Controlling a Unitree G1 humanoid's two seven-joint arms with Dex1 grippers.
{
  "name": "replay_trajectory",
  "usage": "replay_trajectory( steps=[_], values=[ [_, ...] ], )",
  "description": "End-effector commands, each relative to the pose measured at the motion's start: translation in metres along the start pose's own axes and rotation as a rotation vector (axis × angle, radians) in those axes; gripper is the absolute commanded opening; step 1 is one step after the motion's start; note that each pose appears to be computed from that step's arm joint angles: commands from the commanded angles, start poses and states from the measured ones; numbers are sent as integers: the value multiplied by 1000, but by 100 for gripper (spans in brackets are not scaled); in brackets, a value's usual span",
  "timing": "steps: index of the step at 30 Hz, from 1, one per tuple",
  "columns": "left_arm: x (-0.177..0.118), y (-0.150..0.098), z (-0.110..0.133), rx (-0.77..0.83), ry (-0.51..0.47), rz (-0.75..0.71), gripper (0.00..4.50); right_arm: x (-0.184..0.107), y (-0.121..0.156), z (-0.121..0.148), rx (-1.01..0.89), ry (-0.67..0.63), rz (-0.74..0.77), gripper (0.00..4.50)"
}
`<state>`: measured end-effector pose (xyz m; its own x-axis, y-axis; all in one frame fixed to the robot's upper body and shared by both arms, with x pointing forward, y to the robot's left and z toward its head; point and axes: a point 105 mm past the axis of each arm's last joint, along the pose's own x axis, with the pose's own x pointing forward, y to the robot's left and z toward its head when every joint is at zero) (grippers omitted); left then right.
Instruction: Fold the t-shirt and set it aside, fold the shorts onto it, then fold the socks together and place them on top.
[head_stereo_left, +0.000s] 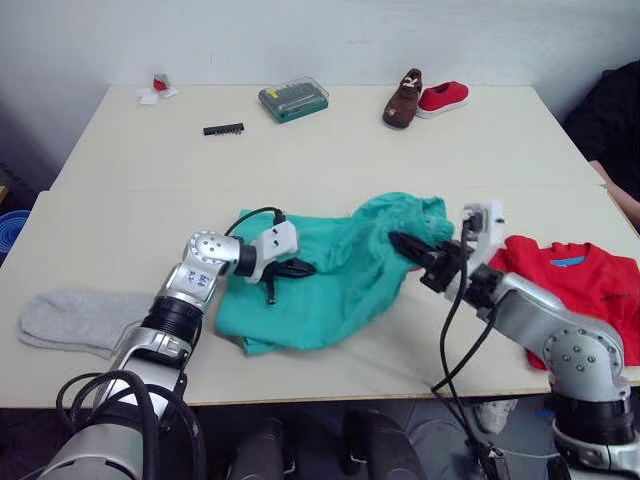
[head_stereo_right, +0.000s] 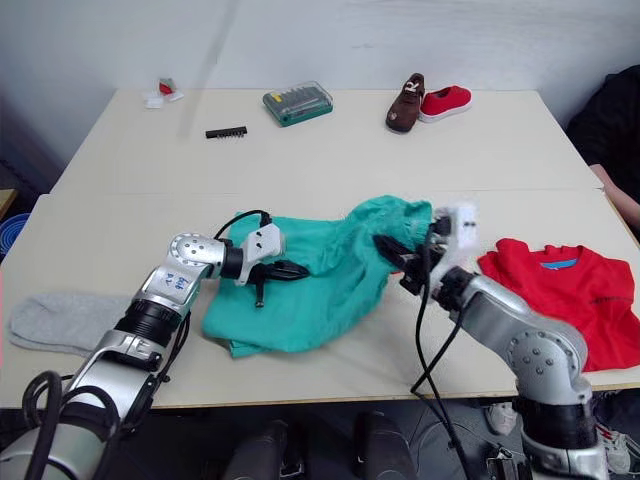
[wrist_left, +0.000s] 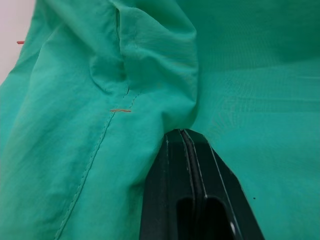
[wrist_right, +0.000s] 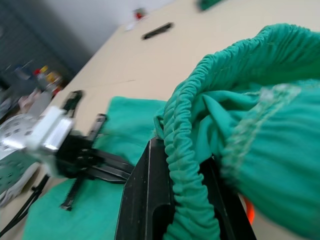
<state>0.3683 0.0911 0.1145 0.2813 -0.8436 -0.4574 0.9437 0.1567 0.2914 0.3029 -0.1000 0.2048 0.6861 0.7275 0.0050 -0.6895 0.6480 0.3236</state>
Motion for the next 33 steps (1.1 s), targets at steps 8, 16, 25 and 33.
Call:
replay_trajectory(
  steps=[8,16,25,33],
  values=[
    [-13,19,0,-137,-67,180,0,53,52,-30,-365,214,329,1],
    [-108,46,29,-349,-274,459,0,94,56,-43,-525,236,382,1],
    [-130,13,7,-334,-141,540,0,107,88,-50,-507,229,590,195],
    [-145,26,36,-247,-166,558,0,83,86,-1,-359,132,614,448]
  ],
)
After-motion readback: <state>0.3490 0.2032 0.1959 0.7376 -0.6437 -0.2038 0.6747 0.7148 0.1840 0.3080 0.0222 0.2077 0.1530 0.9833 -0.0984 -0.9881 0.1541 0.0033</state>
